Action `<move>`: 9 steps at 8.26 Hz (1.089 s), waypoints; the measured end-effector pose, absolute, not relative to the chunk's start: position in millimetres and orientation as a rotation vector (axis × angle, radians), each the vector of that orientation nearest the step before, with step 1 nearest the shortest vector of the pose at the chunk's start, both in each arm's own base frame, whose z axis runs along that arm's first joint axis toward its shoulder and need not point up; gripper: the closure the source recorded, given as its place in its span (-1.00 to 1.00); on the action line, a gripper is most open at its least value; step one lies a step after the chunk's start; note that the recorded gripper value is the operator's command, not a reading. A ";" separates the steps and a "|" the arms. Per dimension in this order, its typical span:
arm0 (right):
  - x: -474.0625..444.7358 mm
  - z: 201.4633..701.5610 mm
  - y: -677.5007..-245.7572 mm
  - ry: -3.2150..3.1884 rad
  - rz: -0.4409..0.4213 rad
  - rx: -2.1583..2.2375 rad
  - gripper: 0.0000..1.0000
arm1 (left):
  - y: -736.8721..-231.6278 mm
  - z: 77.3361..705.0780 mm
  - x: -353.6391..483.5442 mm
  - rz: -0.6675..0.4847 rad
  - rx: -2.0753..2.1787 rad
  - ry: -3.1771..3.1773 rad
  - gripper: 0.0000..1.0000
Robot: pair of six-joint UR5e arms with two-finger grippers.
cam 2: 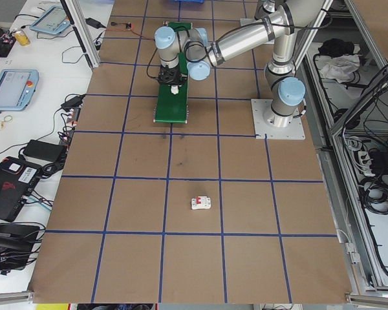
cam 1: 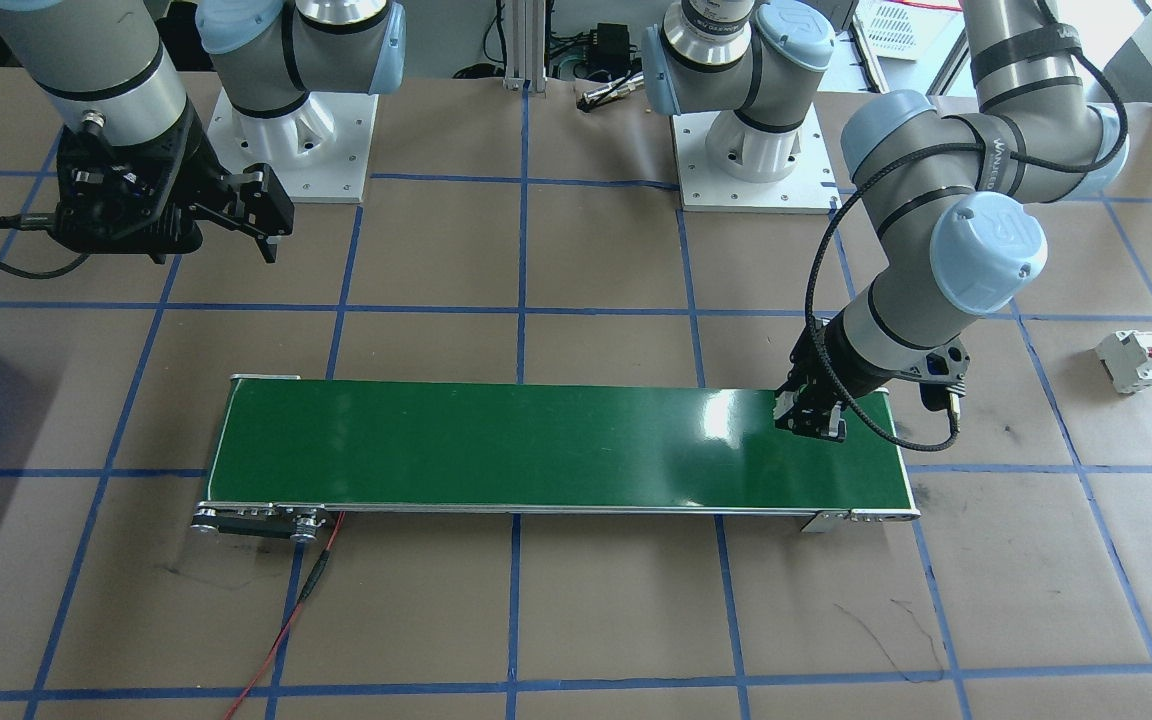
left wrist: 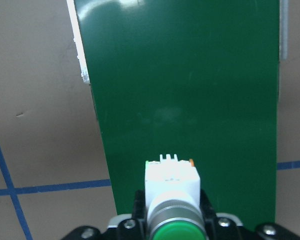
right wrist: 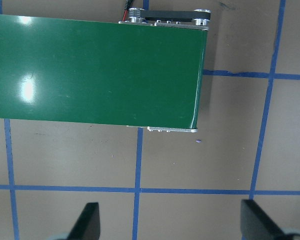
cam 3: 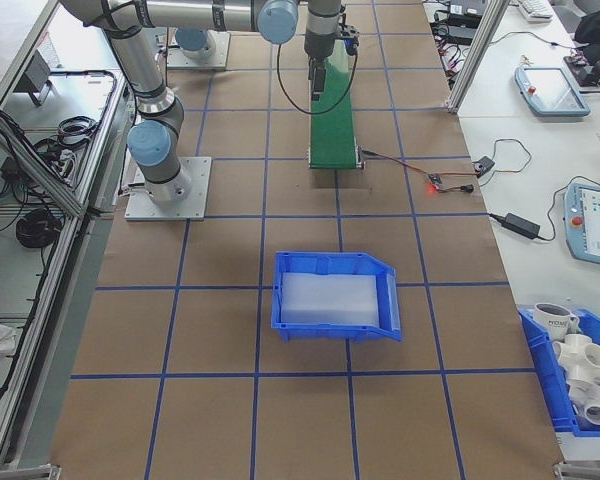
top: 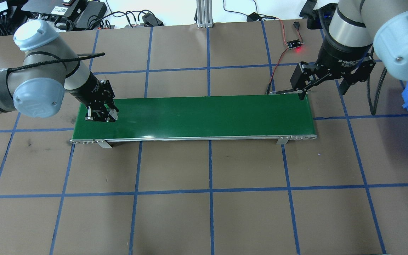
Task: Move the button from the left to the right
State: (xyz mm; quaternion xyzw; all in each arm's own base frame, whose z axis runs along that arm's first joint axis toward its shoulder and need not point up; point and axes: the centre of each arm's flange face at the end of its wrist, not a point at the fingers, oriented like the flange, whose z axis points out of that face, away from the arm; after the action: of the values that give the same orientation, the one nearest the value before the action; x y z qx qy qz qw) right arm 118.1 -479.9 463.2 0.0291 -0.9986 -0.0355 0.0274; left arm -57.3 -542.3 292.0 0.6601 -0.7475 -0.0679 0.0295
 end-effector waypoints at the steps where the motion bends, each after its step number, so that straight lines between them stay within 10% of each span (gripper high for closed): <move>1: 118.1 463.2 -479.9 -3.083 -0.110 0.090 -1.00 | -541.5 286.5 -57.6 -0.191 2.027 -2.305 0.92; 4: 118.1 463.3 -479.9 -3.083 -0.109 0.090 -1.00 | -550.8 264.9 -55.4 -0.137 2.011 -2.302 0.90; 6: 118.1 463.2 -479.9 -3.083 -0.110 0.090 -1.00 | -554.9 258.5 -54.1 -0.120 2.004 -2.303 -0.99; 9: 117.7 463.2 -480.0 -3.084 -0.110 0.089 -1.00 | -552.4 251.4 -49.1 -0.087 1.975 -2.398 -1.00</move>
State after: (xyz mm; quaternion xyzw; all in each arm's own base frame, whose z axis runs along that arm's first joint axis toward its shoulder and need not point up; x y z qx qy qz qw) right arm 117.7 -480.0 463.2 0.0287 -0.9986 -0.0355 0.0274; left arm -49.1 -552.4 251.4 0.6353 -0.7716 -0.0280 0.0168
